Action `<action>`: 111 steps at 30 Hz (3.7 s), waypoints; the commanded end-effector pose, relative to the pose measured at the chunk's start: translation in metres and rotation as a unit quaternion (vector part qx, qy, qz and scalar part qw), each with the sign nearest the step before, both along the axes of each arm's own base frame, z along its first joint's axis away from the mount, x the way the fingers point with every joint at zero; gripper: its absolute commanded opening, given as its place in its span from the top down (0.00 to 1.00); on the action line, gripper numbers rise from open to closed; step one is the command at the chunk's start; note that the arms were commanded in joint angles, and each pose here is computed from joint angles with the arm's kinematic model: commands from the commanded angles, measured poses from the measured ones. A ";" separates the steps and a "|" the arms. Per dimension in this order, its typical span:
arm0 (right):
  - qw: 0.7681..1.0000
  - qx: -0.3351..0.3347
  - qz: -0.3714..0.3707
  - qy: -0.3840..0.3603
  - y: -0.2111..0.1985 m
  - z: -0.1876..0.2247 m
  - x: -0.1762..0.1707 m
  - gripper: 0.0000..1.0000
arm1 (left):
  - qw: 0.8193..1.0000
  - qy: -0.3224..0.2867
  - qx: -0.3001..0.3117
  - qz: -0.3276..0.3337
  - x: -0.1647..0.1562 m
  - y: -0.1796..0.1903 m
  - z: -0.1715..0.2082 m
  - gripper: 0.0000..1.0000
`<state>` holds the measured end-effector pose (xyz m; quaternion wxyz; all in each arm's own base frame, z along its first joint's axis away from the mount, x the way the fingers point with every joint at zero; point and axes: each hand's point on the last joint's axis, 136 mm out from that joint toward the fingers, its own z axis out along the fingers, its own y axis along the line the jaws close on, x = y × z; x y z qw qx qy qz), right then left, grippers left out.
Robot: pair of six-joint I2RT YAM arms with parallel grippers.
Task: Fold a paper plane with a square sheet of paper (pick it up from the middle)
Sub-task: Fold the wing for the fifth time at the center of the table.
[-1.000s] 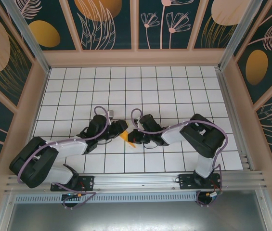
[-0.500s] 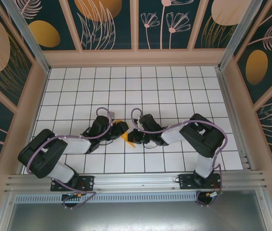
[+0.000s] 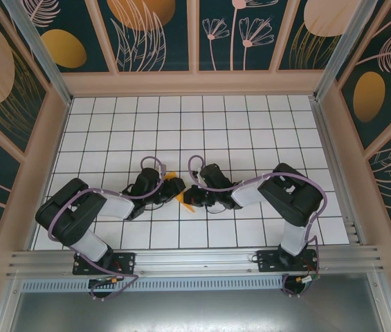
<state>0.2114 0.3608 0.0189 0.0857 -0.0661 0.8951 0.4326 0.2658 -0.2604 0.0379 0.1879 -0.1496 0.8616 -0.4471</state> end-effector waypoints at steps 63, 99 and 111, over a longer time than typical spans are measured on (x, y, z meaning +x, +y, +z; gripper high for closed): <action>0.996 -0.074 0.024 0.035 -0.051 -0.017 -0.051 0.93 | 0.992 0.066 0.101 0.028 -0.007 0.024 -0.048 0.70; 0.985 -0.141 0.023 0.094 -0.078 -0.047 -0.077 0.94 | 0.992 0.068 0.100 0.023 -0.006 0.022 -0.047 0.71; 0.997 -0.063 0.001 -0.033 -0.042 0.043 -0.022 0.87 | 0.993 0.066 0.100 0.020 -0.006 0.021 -0.046 0.71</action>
